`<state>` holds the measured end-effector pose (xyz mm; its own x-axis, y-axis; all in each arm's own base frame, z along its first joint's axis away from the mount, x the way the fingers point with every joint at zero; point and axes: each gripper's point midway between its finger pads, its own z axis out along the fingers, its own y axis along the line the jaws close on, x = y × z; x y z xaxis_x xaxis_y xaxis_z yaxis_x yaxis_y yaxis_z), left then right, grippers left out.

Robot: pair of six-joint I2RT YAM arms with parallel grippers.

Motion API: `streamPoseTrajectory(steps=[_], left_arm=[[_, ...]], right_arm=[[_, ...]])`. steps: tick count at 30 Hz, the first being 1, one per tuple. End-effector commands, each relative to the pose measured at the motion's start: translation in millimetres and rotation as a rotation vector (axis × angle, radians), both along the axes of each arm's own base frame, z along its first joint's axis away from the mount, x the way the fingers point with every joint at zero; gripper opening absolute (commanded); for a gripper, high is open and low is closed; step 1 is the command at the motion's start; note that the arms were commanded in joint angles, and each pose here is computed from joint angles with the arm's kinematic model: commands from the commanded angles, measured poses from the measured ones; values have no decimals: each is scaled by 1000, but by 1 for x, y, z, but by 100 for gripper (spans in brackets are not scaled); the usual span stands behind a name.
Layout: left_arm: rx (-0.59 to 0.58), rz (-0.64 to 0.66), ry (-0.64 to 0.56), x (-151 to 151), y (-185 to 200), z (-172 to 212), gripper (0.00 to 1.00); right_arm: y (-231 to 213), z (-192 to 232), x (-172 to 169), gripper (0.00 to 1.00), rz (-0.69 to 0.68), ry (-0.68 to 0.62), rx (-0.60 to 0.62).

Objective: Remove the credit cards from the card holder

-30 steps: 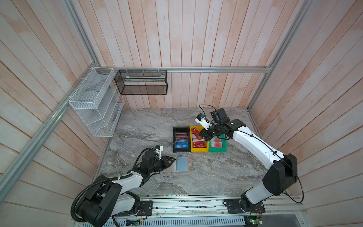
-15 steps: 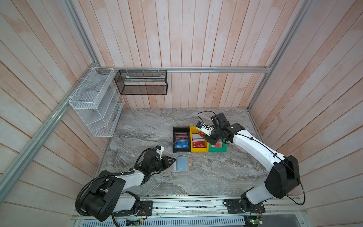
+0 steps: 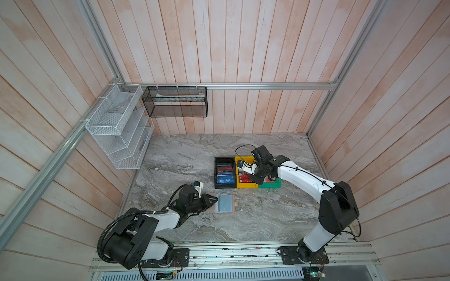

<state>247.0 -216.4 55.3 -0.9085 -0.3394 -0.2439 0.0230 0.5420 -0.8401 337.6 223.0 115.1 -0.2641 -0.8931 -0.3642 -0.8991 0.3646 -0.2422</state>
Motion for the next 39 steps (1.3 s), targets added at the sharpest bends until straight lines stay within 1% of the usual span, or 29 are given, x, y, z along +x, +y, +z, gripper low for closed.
streamPoseTrajectory(steps=[1, 8, 18, 25, 31, 39], left_arm=[[11, -7, -33, 8, -3, 4, 31], [14, -11, -24, 8, -4, 0, 31], [20, -8, -16, 8, -2, -5, 31], [20, -11, -10, 9, -2, -8, 31], [14, -14, -5, 10, -4, -10, 31], [16, -12, -1, 9, -3, -10, 31]], right_arm=[[-4, -8, 0, 0, 3, 5, -41], [-3, -20, 0, 0, 10, 26, -65], [3, -45, -12, 0, 55, 84, -140], [5, -45, -14, 0, 62, 84, -139], [4, -40, -4, 0, 42, 31, -145], [6, -45, -7, 0, 57, 60, -148]])
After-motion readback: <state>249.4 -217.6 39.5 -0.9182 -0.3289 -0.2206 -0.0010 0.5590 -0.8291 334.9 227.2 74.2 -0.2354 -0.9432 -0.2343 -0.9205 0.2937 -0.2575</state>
